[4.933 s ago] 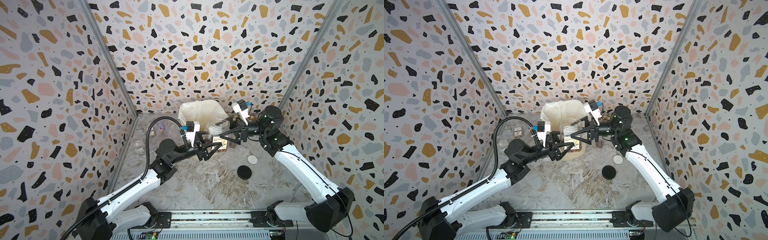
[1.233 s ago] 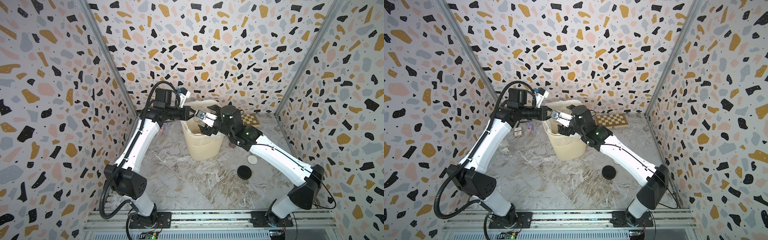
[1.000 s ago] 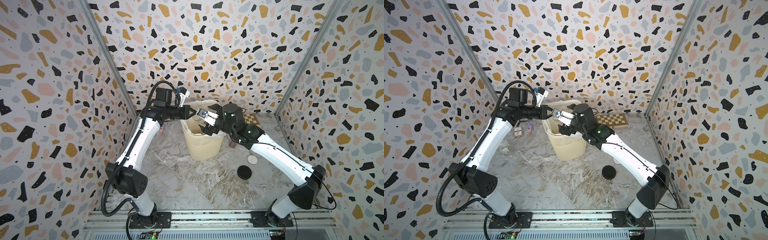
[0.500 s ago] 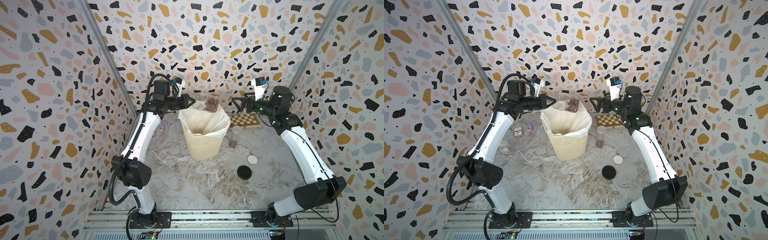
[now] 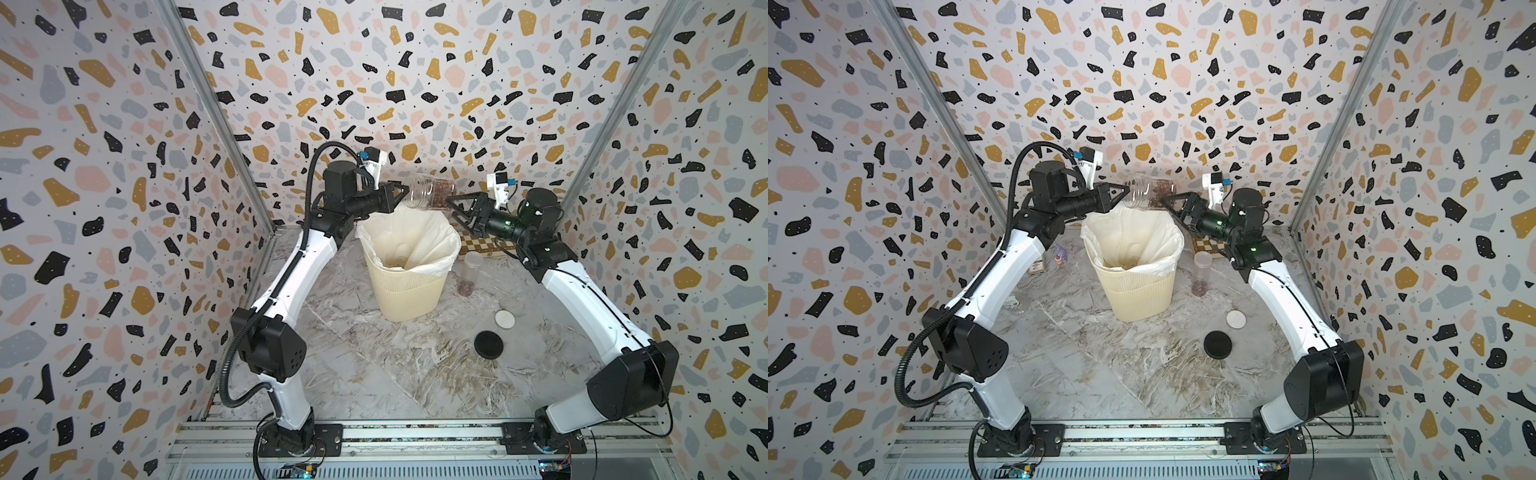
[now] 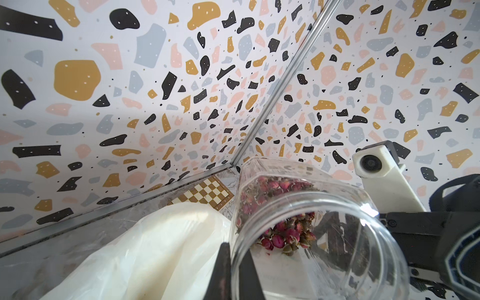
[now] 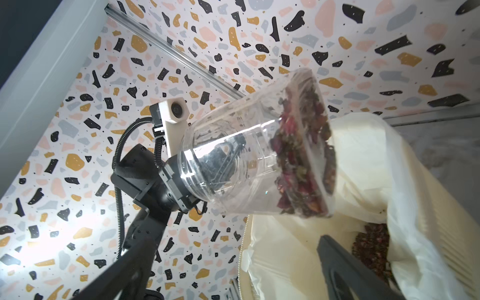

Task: Empty the moldy dried flower tea in the jars
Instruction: Pour the moldy dried flower tea into the trash bin.

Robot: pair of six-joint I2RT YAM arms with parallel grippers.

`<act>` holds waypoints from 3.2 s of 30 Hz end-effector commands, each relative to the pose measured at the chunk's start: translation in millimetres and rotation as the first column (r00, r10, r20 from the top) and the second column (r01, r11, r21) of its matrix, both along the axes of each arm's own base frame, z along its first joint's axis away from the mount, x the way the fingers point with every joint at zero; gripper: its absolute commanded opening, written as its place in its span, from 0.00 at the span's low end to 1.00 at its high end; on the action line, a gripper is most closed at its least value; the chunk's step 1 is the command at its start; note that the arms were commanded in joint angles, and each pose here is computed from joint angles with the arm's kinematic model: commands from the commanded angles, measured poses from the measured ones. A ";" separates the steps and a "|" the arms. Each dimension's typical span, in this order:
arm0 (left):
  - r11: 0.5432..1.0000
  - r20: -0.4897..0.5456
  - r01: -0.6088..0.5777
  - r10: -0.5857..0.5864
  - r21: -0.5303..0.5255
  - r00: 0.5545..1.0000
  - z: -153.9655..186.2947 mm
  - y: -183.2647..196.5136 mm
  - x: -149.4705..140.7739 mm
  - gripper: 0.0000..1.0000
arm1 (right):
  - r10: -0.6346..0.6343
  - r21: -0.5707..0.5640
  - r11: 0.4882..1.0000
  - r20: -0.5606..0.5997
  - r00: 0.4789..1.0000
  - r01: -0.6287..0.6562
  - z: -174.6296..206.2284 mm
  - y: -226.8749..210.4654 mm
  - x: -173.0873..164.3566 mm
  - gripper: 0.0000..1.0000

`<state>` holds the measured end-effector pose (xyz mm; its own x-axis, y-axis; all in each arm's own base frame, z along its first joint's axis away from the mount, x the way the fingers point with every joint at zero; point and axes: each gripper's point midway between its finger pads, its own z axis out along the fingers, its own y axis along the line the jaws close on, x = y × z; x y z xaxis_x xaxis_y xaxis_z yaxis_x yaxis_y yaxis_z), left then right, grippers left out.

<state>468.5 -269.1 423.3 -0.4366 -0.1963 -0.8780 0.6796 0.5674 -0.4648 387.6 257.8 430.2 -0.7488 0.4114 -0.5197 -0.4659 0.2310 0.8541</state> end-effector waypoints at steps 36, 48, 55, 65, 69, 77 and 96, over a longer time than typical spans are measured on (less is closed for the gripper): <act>0.989 0.377 -0.070 0.116 -0.134 0.919 13.2 13.1 -45.3 0.00 | 0.018 0.404 0.908 -0.297 0.955 0.109 23.5 25.8 15.7 0.99; 0.991 0.482 -0.024 0.086 -0.133 0.872 14.8 8.5 -71.1 0.00 | 0.017 0.384 0.917 -0.317 0.948 0.112 14.7 31.5 26.6 1.00; 0.996 0.523 -0.042 0.077 -0.079 0.849 12.4 3.7 -75.4 0.00 | 0.037 0.390 0.916 -0.309 0.950 0.091 17.8 34.3 25.6 0.95; 0.995 0.520 -0.083 0.103 -0.061 0.848 3.4 6.6 -73.9 0.00 | 0.020 0.376 0.921 -0.310 0.951 0.103 15.6 32.9 28.1 0.82; 0.994 0.517 -0.090 0.105 -0.054 0.849 1.2 6.6 -72.4 0.02 | 0.015 0.369 0.923 -0.312 0.950 0.106 13.9 31.4 28.8 0.81; 0.989 0.474 -0.140 0.149 -0.053 0.868 -0.8 13.3 -66.9 0.62 | -0.039 0.345 0.925 -0.333 0.942 0.161 3.9 12.0 42.7 0.80; 0.982 0.061 -0.165 0.171 -0.089 0.983 -12.9 66.8 -62.4 0.74 | -0.244 -0.014 0.970 -0.077 0.967 0.243 -20.5 5.7 94.6 0.81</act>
<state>418.2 -207.0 406.1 -0.2525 -0.3170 -0.9142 0.6187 0.6735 -0.4044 486.9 265.0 388.1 -0.7132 0.6203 -0.3264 -0.2170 0.2474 0.9443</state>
